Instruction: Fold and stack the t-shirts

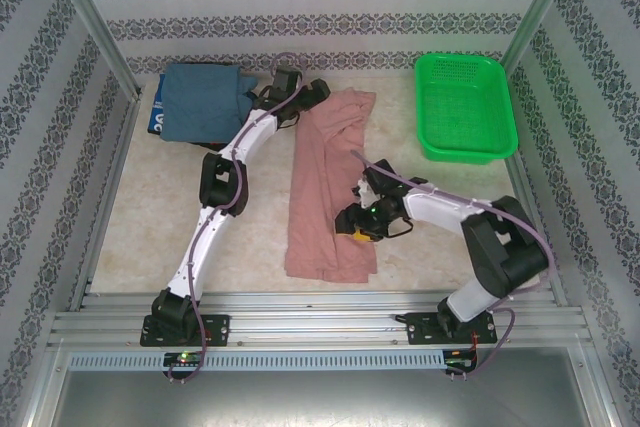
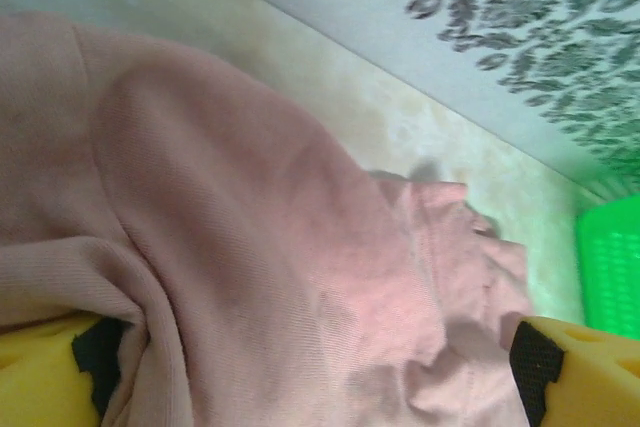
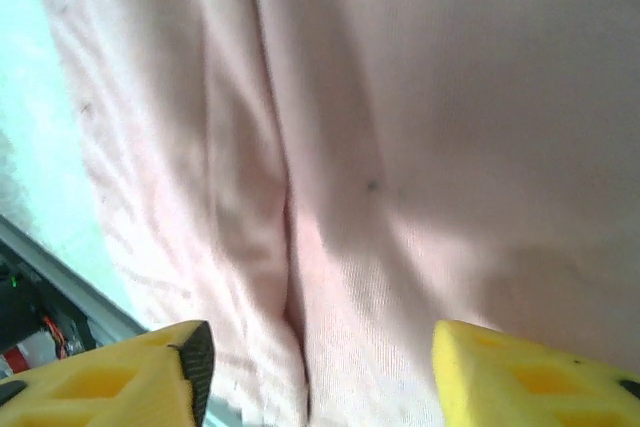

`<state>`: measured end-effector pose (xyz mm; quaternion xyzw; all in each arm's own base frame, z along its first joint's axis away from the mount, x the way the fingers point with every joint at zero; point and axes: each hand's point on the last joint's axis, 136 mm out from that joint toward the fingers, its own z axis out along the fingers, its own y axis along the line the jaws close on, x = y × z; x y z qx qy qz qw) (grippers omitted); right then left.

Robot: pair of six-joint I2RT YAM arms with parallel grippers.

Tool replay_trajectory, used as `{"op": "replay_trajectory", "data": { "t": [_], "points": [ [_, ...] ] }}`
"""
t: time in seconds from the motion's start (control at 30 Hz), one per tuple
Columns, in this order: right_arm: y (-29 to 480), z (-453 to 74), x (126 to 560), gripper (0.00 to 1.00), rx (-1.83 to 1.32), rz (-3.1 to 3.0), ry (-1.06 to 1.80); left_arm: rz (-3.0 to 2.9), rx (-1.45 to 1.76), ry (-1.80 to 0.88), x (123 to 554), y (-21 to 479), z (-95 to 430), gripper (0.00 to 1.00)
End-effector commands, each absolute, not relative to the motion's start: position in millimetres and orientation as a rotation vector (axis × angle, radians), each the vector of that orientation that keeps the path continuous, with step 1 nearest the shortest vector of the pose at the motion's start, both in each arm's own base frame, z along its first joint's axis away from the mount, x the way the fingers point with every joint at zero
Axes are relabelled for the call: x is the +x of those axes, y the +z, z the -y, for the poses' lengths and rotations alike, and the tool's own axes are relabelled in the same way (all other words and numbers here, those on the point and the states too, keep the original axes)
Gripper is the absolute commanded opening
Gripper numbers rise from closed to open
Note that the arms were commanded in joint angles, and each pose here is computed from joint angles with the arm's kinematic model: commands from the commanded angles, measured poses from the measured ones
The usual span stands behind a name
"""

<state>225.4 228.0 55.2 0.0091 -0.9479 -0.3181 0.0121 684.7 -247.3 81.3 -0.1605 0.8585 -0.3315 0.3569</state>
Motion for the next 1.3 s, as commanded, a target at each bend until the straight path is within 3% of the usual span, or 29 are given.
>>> {"op": "replay_trajectory", "data": {
  "t": [0.0,0.1,0.27,0.5,0.63,0.87,1.27],
  "points": [
    [93.3,-211.5,211.4,0.64,0.055,2.982,-0.98,-2.021,-0.302,-1.044,678.9,218.5,246.7,1.0],
    [103.2,-189.8,195.7,0.66,-0.029,2.997,-0.959,-2.071,-0.216,-1.005,643.7,269.7,239.6,1.0],
    [101.5,-166.3,177.4,0.67,-0.165,2.983,-0.971,-2.329,-0.148,-0.904,536.5,272.1,227.7,1.0],
    [80.6,-163.5,161.7,0.64,-0.365,2.963,-0.971,-2.568,-0.406,-1.043,345.9,174.6,200.9,0.97],
    [55.7,-157.0,145.1,0.63,-0.497,2.999,-0.865,-2.765,-0.412,-1.056,271.8,108.4,201.9,0.93],
    [31.1,-152.7,127.4,0.61,-0.6,3.082,-0.785,-2.757,-0.457,-1.215,235.1,68.5,207.7,0.93],
    [31.9,-179.3,154.6,0.63,-0.515,3.129,-0.798,-2.732,-0.483,-1.368,223.5,56.7,233.1,0.91]
  ]
}}
